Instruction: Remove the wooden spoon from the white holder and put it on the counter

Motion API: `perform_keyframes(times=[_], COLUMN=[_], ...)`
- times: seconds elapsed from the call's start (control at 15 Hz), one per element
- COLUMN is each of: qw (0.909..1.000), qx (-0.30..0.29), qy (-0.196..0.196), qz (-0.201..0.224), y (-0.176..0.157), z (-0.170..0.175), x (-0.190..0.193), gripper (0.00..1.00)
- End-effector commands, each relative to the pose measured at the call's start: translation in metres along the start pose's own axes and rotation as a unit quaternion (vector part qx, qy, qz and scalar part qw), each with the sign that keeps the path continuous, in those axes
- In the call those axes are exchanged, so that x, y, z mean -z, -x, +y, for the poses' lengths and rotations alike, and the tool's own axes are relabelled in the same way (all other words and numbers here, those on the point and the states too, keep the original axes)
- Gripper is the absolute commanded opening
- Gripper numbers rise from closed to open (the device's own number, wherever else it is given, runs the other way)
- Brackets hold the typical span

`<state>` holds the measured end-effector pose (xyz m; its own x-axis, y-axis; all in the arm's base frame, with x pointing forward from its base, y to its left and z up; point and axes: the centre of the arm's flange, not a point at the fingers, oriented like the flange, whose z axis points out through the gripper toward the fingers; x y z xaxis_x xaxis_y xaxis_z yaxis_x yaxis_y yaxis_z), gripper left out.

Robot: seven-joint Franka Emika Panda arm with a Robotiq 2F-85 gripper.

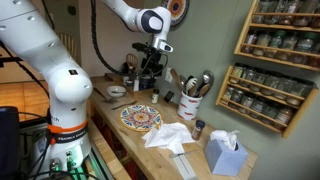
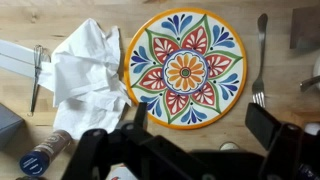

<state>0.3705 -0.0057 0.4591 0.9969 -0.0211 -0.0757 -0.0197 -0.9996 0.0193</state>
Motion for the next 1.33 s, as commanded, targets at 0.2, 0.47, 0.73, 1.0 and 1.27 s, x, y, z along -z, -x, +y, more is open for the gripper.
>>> perform_keyframes(times=[0.2,0.47,0.73,1.0,1.27], qw=[1.0,0.9941,0.9775,0.949,0.9098], qx=[0.0,-0.087,-0.165,-0.248,-0.323], qy=[0.0,-0.059,-0.132,-0.195,-0.256], qz=[-0.001,-0.026,-0.001,0.014,0.049], y=[0.0,-0.025,-0.064,-0.091,-0.114], z=[0.0,-0.005,-0.022,-0.026,-0.025], x=[-0.001,0.011,0.038,0.054,0.06], gripper=[1.0,1.0,1.0,1.0,1.0])
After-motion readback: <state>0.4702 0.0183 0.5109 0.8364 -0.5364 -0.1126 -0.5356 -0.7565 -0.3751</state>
